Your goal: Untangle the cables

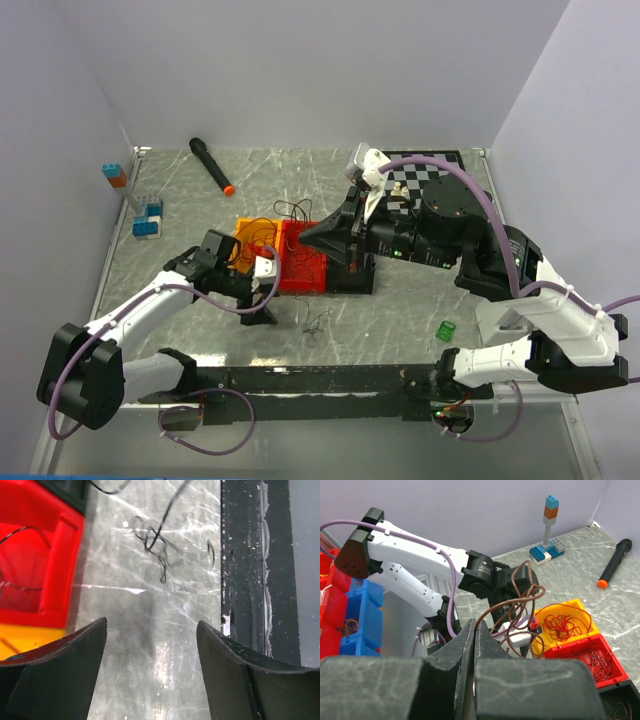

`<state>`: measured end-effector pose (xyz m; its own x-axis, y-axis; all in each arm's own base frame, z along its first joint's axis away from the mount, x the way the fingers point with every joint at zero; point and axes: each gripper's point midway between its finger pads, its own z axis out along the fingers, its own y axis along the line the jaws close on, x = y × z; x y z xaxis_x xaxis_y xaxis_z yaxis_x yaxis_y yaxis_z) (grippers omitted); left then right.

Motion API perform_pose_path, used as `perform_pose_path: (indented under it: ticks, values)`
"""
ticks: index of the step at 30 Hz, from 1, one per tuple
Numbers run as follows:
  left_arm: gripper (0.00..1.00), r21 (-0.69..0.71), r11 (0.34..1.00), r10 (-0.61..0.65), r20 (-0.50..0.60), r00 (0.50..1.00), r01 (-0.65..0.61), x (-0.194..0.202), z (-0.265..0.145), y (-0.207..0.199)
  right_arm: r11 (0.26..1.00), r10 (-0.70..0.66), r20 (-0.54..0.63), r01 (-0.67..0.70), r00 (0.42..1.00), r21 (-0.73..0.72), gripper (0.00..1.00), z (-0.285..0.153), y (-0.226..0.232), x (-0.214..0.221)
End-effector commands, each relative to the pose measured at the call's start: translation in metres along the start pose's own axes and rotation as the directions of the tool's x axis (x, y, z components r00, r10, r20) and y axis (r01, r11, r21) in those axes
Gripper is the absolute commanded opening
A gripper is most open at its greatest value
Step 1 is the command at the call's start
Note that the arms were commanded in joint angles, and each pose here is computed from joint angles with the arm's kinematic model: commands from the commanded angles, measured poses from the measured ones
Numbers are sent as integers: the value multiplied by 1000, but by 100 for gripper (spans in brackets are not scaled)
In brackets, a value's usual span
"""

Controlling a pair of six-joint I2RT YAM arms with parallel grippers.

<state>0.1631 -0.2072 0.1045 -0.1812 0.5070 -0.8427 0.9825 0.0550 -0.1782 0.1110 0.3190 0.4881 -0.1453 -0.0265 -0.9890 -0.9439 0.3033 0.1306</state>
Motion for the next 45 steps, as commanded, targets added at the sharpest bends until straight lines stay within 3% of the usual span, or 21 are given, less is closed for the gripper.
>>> perform_pose_path:
  ticks: [1, 4, 12, 13, 17, 21, 27, 30, 32, 34, 35, 45]
  values:
    - [80, 53, 994, 94, 68, 993, -98, -21, 9, -6, 999, -10, 72, 12, 997, -36, 0, -10, 10, -25]
    - [97, 60, 996, 60, 114, 992, -67, -41, 7, -6, 999, -14, 72, 17, 997, -39, 0, -10, 10, -28]
    - [97, -12, 1000, -13, 234, 972, 16, -87, -8, 29, 998, -14, 87, 20, 996, -67, 0, -5, 15, -33]
    - [99, 11, 1000, -6, 241, 970, 3, -90, -9, 26, 998, -13, 92, 20, 996, -67, 0, -6, 16, -34]
    - [88, 168, 984, 6, 271, 962, -53, -94, -7, -7, 997, -15, 94, 22, 995, -71, 0, -5, 16, -35]
    - [98, 273, 955, 56, 232, 971, -120, -81, -1, -39, 997, -21, 95, 28, 995, -67, 0, -2, 15, -35]
    - [98, 284, 946, 100, 206, 974, -157, -77, 5, -42, 997, -29, 94, 35, 995, -66, 0, 3, 15, -39]
    - [87, 266, 951, 104, 206, 973, -158, -80, 7, -35, 996, -28, 101, 36, 995, -76, 0, 4, 17, -41]
    - [68, 230, 958, 121, 215, 969, -171, -83, 9, -28, 997, -28, 108, 37, 994, -74, 0, 2, 17, -44]
    - [14, 186, 969, 123, 207, 970, -163, -84, 11, -20, 997, -27, 112, 35, 993, -70, 0, 1, 16, -45]
    - [1, 167, 973, 123, 204, 971, -159, -84, 11, -16, 997, -26, 114, 34, 993, -73, 0, 0, 17, -46]
    - [1, 49, 986, 157, 80, 984, -161, -56, 12, 5, 997, -82, 176, 79, 981, 23, 0, -35, 5, -70]
